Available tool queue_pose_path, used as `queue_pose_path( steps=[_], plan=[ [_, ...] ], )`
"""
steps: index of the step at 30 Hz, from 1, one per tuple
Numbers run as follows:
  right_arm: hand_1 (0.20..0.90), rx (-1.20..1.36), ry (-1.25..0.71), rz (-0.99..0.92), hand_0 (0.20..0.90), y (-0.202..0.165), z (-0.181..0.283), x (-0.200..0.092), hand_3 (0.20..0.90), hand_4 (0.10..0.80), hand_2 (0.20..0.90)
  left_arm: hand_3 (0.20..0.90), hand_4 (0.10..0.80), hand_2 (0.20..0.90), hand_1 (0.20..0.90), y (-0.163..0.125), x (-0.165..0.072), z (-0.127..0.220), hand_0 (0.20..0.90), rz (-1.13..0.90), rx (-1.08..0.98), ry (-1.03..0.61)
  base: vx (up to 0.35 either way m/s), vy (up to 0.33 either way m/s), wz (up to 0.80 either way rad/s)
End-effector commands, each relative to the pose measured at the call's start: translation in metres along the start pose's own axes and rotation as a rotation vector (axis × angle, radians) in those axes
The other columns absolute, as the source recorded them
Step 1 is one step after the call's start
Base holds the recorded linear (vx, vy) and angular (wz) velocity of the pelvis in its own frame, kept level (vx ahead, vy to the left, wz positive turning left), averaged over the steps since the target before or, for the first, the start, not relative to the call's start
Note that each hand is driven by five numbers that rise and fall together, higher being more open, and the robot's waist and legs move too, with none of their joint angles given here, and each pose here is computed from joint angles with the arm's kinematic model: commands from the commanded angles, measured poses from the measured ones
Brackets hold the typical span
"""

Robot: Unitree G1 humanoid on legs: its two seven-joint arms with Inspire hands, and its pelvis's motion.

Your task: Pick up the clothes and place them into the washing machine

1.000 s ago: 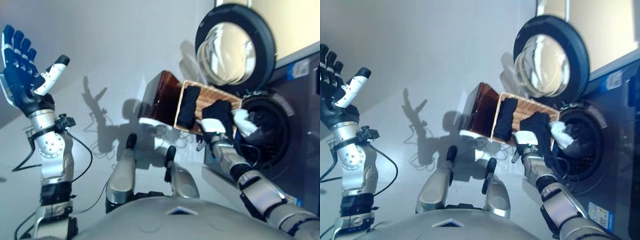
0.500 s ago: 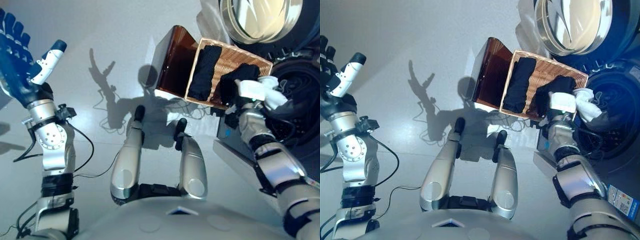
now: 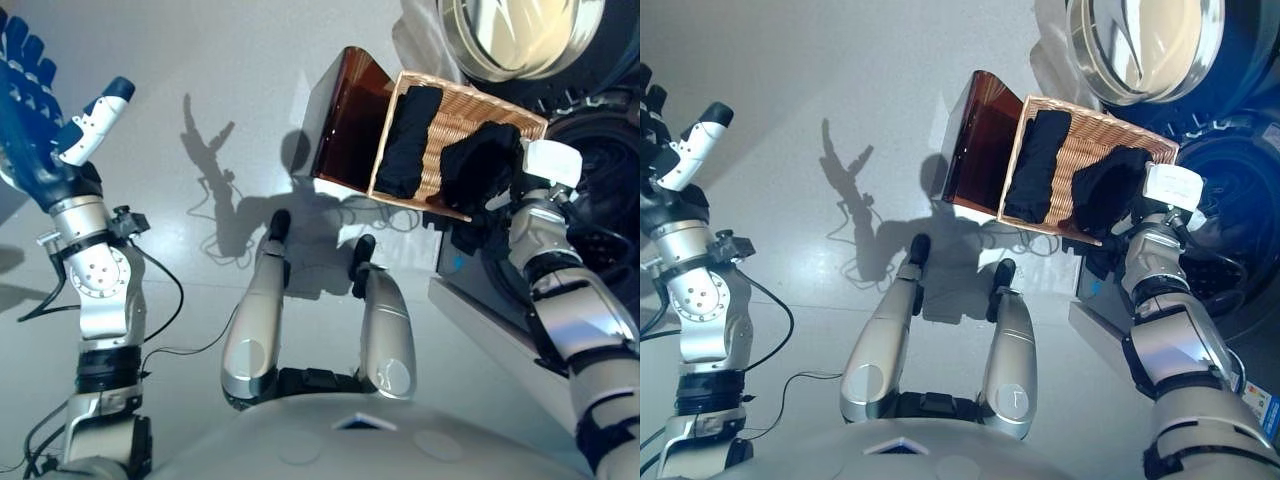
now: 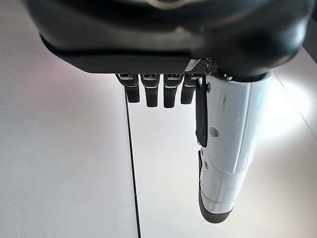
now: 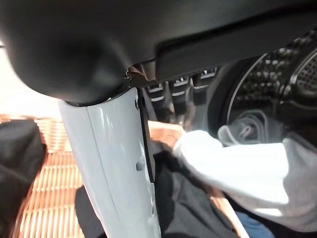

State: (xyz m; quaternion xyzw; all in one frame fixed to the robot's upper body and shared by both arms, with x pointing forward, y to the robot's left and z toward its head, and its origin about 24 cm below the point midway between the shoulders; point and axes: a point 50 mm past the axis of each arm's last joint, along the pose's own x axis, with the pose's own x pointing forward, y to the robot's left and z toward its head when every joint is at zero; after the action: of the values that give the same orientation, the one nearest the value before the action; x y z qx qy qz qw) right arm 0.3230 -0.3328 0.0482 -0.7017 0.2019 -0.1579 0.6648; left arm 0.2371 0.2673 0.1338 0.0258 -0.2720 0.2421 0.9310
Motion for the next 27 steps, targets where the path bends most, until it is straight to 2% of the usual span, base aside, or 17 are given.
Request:
queue_pose_path(
  steps=[1, 10, 21, 22, 23, 25, 27],
  plan=[
    [0.900, -0.068, 0.116, -0.094, 0.900, -0.024, -0.039, 0.007, 0.900, 0.800, 0.900, 0.900, 0.800, 0.900, 0.900, 0.002, 0.005, 0.043, 0.900, 0.010, -0.029, -0.237, -0.070, -0.043, 0.03],
    [0.900, -0.059, 0.184, -0.145, 0.900, -0.051, -0.054, 0.016, 0.900, 0.800, 0.900, 0.900, 0.800, 0.900, 0.900, 0.005, 0.005, 0.048, 0.900, 0.051, -0.048, -0.259, -0.026, -0.033, 0.09],
    [0.900, -0.078, 0.243, -0.154, 0.900, -0.065, -0.070, 0.019, 0.900, 0.800, 0.900, 0.900, 0.800, 0.900, 0.900, 0.010, 0.008, 0.050, 0.900, 0.101, -0.039, -0.268, -0.023, -0.005, 0.04],
    [0.524, -0.076, 0.241, -0.161, 0.524, -0.066, -0.069, 0.019, 0.524, 0.531, 0.524, 0.900, 0.800, 0.900, 0.900, 0.011, 0.008, 0.049, 0.900, 0.111, -0.038, -0.263, 0.000, 0.000, 0.00],
    [0.200, -0.079, 0.235, -0.159, 0.200, -0.065, -0.068, 0.019, 0.200, 0.300, 0.200, 0.900, 0.800, 0.900, 0.900, 0.012, 0.008, 0.049, 0.900, 0.119, -0.036, -0.263, 0.000, 0.000, 0.00],
    [0.200, -0.080, 0.225, -0.157, 0.200, -0.063, -0.066, 0.019, 0.200, 0.300, 0.200, 0.900, 0.800, 0.900, 0.900, 0.011, 0.008, 0.049, 0.900, 0.120, -0.036, -0.264, 0.000, 0.000, 0.00],
    [0.200, -0.074, 0.210, -0.195, 0.200, -0.078, -0.059, 0.024, 0.200, 0.300, 0.200, 0.900, 0.800, 0.900, 0.900, 0.009, 0.009, 0.051, 0.900, 0.113, -0.047, -0.275, 0.000, 0.000, 0.00]
  ],
)
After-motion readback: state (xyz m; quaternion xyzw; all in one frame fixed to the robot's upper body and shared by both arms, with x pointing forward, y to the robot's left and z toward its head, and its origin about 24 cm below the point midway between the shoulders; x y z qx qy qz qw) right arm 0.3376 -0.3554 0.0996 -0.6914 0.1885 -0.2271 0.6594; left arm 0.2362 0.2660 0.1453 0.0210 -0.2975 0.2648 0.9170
